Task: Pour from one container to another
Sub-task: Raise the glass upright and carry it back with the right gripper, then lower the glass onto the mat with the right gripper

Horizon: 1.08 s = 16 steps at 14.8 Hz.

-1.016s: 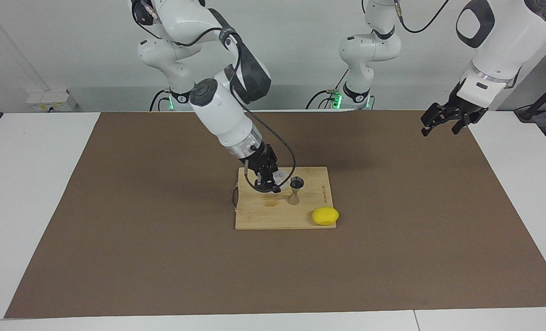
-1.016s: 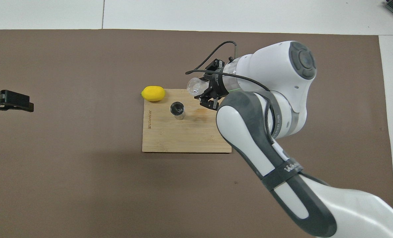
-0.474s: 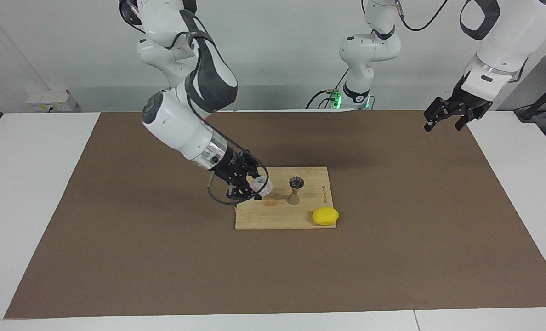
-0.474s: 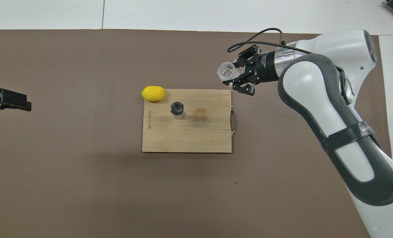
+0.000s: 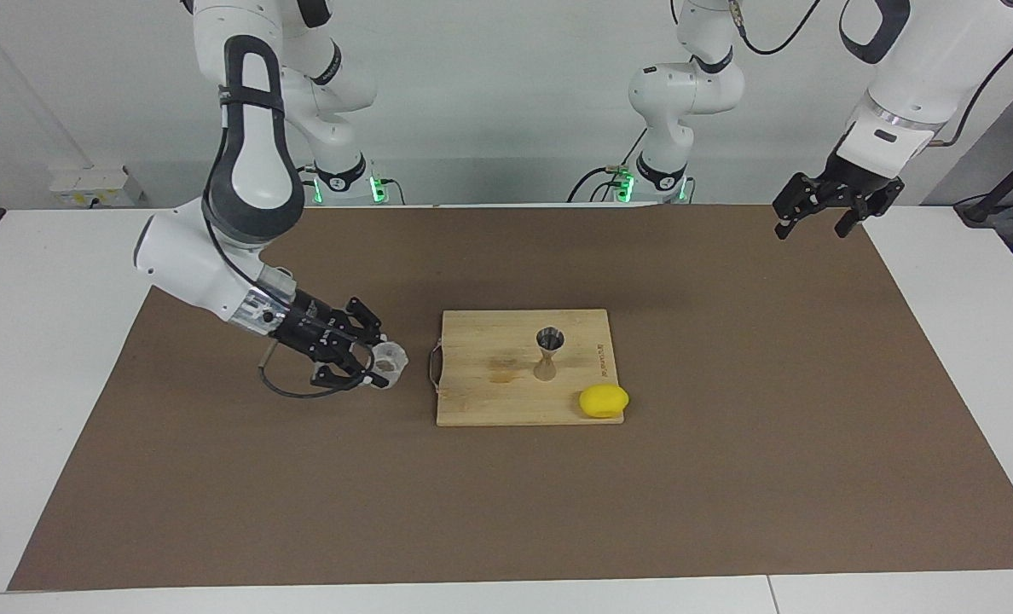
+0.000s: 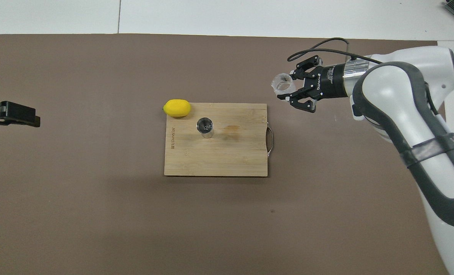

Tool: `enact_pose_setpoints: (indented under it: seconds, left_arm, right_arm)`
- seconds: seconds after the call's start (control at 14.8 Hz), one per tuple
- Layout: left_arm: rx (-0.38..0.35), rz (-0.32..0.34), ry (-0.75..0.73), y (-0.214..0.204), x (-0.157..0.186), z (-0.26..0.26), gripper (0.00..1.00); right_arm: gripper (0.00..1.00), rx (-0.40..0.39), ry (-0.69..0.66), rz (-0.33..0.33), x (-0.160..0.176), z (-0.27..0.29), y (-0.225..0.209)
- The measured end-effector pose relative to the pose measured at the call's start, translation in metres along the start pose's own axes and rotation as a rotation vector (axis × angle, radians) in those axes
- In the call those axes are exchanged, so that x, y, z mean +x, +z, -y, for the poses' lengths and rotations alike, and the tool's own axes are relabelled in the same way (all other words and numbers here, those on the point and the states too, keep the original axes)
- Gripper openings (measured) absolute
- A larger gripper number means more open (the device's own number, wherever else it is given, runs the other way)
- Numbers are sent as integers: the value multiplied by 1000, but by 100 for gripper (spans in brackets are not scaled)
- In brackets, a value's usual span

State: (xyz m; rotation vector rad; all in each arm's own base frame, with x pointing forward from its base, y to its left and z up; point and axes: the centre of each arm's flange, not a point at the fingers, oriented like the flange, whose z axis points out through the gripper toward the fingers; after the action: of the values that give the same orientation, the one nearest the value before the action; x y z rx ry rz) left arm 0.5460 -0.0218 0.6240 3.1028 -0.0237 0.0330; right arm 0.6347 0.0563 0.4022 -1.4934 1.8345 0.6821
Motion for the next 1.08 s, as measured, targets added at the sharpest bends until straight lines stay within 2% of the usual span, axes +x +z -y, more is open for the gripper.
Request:
enact_pose_setpoints:
  seconds: [0.34,0.54,0.75,1.08]
  left_arm:
    - [1,-1,0,0,0,0,100]
    - [1,-2,0,-1,0,0,100]
    - [1,-2,0,-1,0,0,100]
    - [30,-2,5,-1,0,1,100]
  right_arm:
    - [51,28,4,82,80,-21,-32]
    - [51,23,13,151,115,-30,-36]
    - [51,12,-2,205,145,-33,-24]
    - [51,-67,-81,273,170,-44,17]
